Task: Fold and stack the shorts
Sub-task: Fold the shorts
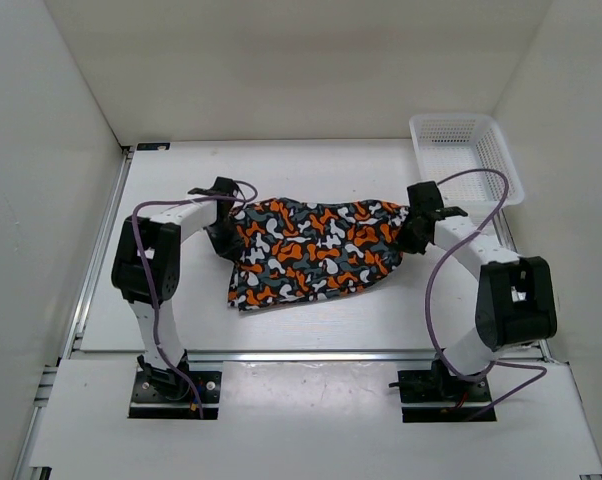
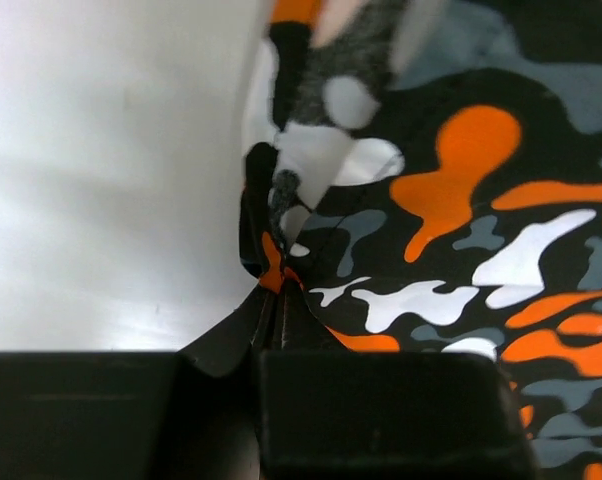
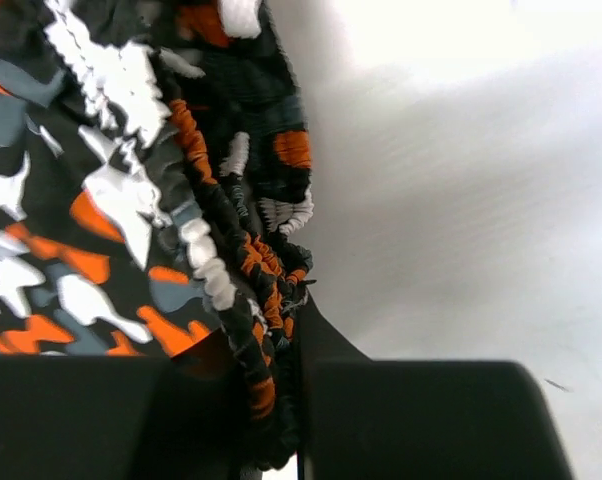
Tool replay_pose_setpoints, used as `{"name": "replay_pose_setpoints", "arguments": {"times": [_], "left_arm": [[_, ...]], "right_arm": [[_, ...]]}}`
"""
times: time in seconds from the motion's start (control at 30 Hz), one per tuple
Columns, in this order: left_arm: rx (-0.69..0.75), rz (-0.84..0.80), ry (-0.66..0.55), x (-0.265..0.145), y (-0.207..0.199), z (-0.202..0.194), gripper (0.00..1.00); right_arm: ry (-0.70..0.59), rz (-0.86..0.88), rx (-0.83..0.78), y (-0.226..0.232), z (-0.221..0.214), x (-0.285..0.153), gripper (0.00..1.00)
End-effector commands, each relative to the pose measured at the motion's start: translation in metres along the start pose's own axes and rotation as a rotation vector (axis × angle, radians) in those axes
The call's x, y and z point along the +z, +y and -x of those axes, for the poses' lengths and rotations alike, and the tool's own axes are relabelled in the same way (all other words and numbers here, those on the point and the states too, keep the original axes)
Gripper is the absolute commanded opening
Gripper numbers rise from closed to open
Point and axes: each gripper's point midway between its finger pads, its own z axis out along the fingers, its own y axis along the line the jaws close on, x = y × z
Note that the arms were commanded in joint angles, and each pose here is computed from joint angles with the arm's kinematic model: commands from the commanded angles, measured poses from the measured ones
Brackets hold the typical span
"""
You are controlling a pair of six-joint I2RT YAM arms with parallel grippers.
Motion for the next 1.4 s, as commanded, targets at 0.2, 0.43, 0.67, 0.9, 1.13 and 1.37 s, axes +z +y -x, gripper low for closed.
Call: {"name": "replay_pose_setpoints", "arguments": {"times": [0.2, 0.43, 0.67, 0.9, 1.13, 1.37], "left_arm": [[-0.012, 0.000, 0.003, -0.009, 0.014, -0.030, 0.10], [-0.013, -0.012, -0.011, -0.012, 0.010, -0.024, 0.10], [-0.013, -0.019, -0.006, -0.013, 0.009, -0.025, 0.10], [-0.013, -0.032, -0.007, -0.016, 0.007, -0.025, 0.10], [-0.023, -0.206, -0.021, -0.057, -0.005, -0.011, 0.88], [-0.063, -0.282, -0.120, -0.133, 0.018, 0.022, 0.98]], "right_arm": [[-0.353, 0.115, -0.366, 0.117, 0.033, -0.111, 0.00], [-0.398, 0.231, -0.826, 0.235, -0.078, -0.133, 0.00], [-0.353, 0.300, -0.972, 0.278, -0.146, -0.121, 0.00], [-0.320, 0.323, -1.013, 0.287, -0.165, -0.115, 0.00], [-0.307, 0.367, -1.020, 0.308, -0.172, -0.114, 0.00], [-0.291, 0.455, -1.061, 0.347, -0.186, -0.108, 0.00]]}}
